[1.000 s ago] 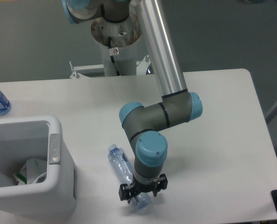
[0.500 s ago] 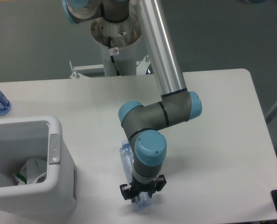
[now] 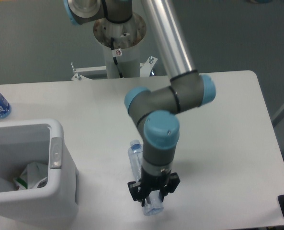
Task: Place the trash in the trash can
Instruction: 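Lift the bottle upright and carry it over the bin, then lower the bottle into the bin and open the gripper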
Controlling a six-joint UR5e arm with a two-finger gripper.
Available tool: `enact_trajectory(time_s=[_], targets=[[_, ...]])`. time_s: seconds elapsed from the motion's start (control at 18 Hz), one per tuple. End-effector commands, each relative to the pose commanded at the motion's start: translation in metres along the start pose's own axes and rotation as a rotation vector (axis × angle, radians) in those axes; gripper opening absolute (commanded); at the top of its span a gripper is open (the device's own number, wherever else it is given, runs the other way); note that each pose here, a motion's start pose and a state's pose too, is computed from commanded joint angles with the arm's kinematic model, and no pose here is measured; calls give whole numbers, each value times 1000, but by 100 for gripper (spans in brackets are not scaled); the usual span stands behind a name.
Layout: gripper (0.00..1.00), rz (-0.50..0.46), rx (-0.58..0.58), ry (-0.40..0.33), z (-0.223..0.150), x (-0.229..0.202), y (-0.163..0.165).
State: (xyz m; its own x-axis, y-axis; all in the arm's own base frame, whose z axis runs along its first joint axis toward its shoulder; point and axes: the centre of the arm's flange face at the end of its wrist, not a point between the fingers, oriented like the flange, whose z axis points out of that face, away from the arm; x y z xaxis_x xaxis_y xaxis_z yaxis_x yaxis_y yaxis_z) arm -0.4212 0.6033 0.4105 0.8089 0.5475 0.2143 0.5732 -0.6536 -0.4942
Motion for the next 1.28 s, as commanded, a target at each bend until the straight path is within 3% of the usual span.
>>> enact_trajectory(time_s=[0.22, 0.5, 0.72, 1.0, 1.28], targets=[[59, 70, 180, 34, -101, 42, -34], [59, 172, 369, 129, -167, 145, -34], [59, 255, 397, 193, -185, 214, -18], [59, 311, 402, 243, -189, 262, -4], [59, 361, 343, 277, -149, 295, 10]])
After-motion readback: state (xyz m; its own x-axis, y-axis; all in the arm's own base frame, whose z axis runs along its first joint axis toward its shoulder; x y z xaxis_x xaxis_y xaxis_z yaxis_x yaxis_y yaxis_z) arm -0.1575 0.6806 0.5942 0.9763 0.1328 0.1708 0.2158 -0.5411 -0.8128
